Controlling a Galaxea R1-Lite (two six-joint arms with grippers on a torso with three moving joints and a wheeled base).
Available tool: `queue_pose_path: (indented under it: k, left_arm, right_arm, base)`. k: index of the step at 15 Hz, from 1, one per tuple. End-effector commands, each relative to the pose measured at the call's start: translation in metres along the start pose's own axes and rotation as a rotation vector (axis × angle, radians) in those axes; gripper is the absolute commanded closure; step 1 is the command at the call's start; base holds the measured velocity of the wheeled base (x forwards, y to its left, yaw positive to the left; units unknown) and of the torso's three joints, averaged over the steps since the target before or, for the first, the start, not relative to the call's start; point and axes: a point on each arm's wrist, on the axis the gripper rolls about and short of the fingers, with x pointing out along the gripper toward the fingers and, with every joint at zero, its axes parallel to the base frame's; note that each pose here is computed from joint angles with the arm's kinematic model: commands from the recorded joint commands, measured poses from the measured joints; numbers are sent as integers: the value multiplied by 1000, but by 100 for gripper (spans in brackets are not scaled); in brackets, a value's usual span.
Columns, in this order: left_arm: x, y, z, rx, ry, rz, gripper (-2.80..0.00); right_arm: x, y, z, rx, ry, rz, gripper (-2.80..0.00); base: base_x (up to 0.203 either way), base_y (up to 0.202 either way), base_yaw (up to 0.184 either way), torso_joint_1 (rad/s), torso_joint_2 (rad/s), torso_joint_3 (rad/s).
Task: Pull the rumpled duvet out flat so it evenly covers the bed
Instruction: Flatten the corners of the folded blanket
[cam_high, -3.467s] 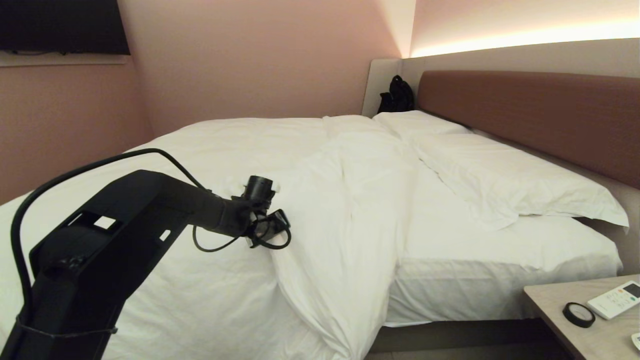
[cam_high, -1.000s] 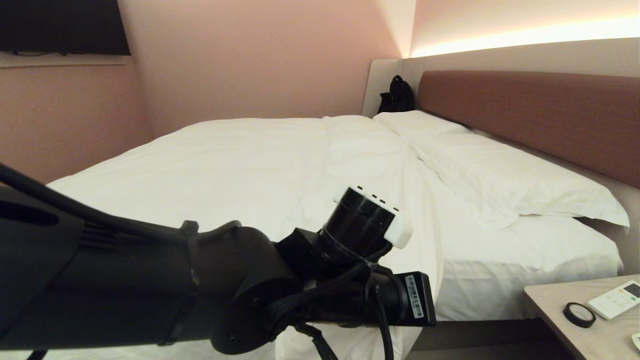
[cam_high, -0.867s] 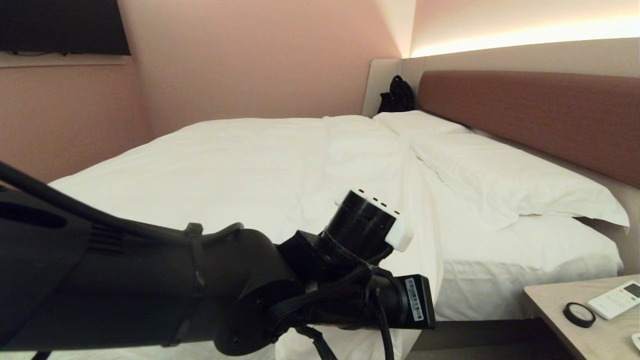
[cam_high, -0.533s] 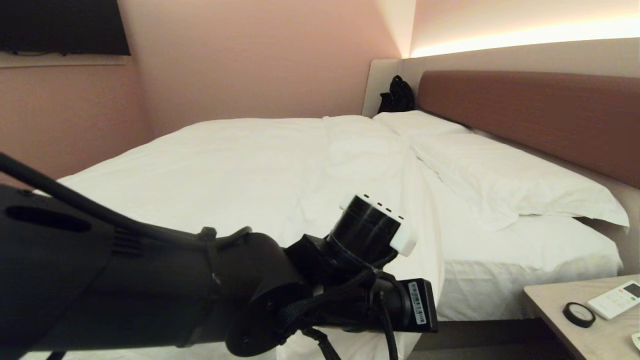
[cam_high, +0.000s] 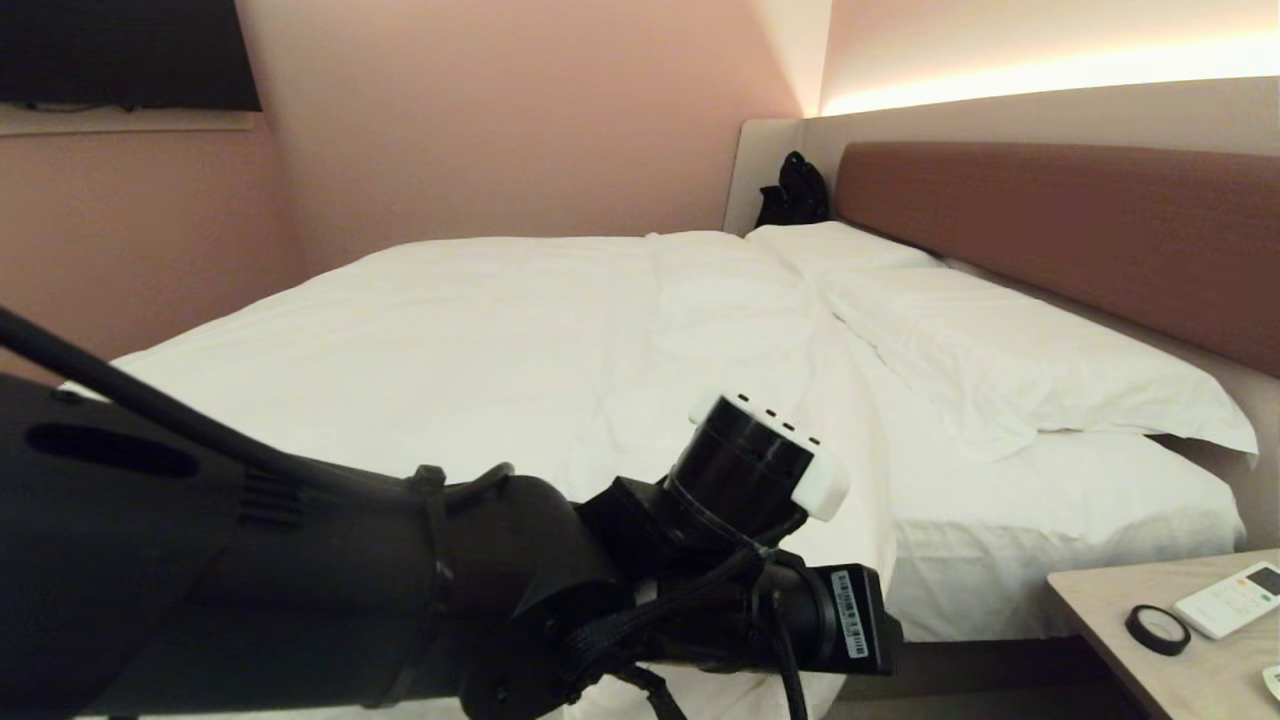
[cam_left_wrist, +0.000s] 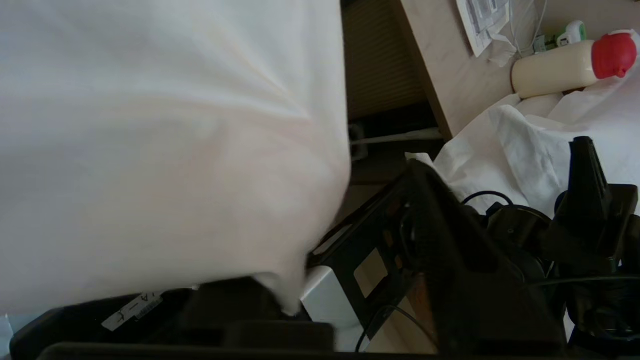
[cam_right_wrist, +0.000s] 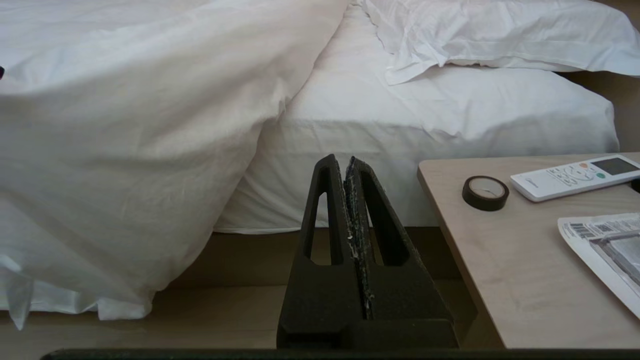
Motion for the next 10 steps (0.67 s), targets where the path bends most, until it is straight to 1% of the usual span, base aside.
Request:
queue_pose_path:
  k: [1, 3, 7, 8, 10]
  left_arm:
    - [-1, -3, -6, 4, 16, 0, -280]
    - [-3, 0, -12, 9, 32, 11, -280]
    - [-18, 0, -35, 70, 110, 44, -280]
    - [-28, 0, -39, 76, 115, 45, -280]
    - [-41, 5, -47, 73, 136, 71, -280]
  right_arm:
    - [0, 0, 0, 0, 1, 0, 0]
    - [0, 0, 0, -1, 1, 0, 0]
    - [0, 0, 0, 0, 1, 0, 0]
    - [0, 0, 0, -1, 1, -1, 0]
    - [0, 0, 0, -1, 1, 0, 0]
  base:
    - [0, 0, 0, 0, 0, 0]
    - [0, 0, 0, 0, 0, 0]
    - [0, 0, 0, 0, 0, 0]
    - [0, 0, 0, 0, 0, 0]
    - [0, 0, 0, 0, 0, 0]
